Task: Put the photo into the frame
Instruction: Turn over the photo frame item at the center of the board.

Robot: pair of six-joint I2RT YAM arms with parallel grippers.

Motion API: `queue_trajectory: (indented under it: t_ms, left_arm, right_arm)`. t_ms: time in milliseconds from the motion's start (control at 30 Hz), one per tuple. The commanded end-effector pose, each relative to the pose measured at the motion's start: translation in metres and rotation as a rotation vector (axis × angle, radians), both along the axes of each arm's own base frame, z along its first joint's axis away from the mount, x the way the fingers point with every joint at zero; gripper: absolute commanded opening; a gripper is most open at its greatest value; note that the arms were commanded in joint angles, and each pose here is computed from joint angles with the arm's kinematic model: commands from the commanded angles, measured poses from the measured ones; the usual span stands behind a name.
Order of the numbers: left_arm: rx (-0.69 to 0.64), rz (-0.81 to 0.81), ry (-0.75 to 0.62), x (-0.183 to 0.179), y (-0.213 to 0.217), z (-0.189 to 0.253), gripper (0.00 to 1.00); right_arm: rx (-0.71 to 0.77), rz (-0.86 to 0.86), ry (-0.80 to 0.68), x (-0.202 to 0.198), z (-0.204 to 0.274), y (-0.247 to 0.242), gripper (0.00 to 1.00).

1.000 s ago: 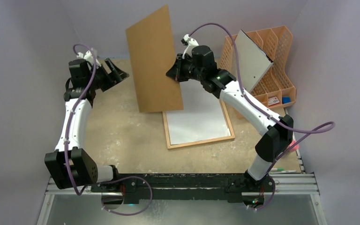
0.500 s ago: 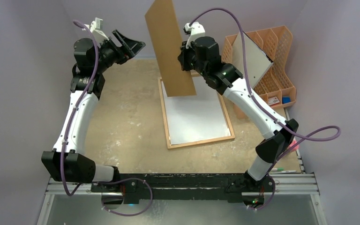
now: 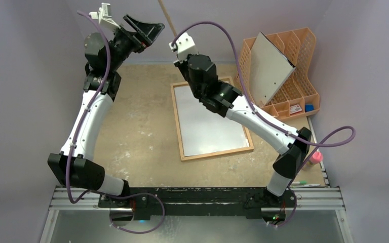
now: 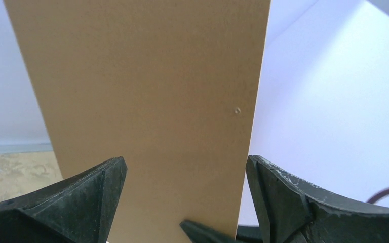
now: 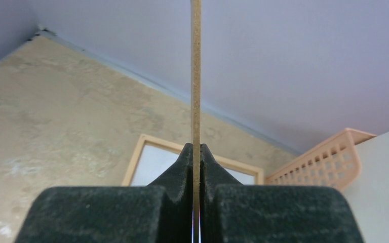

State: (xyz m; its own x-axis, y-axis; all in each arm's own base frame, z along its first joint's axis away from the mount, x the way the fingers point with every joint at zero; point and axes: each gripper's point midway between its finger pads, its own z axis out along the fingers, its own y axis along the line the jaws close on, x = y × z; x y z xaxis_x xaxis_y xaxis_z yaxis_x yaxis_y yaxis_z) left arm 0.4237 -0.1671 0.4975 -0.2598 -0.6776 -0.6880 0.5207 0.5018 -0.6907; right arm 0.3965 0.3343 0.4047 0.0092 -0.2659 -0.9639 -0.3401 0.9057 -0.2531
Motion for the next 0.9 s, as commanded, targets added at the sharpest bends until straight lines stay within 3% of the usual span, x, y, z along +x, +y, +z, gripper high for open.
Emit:
queue_trajectory:
  t_ms: [0, 300, 467, 700, 867]
  left_arm:
    - [-0.082, 0.064, -0.111, -0.015, 0.012, 0.045, 0.94]
    - [-0.123, 0.089, -0.167, -0.035, 0.02, 0.065, 0.95]
    - [-0.12, 0.194, -0.177, -0.044, 0.039, 0.077, 0.93]
    - [-0.086, 0.192, -0.022, -0.02, 0.034, 0.05, 0.8]
    - [-0.054, 0.221, 0.068, -0.006, 0.036, 0.028, 0.64]
  right_arm:
    - [0.033, -0.179, -0.225, -0.002, 0.059, -0.02, 0.0]
    - [-0.082, -0.244, -0.317, -0.012, 0.056, -0.017, 0.0]
    - [-0.168, -0.285, -0.357, -0.02, 0.042, -0.018, 0.0]
    - [-0.248, -0.32, -0.414, -0.031, 0.033, -0.022, 0.0]
    - [-0.28, -0.325, -0.446, -0.036, 0.031, -0.021, 0.0]
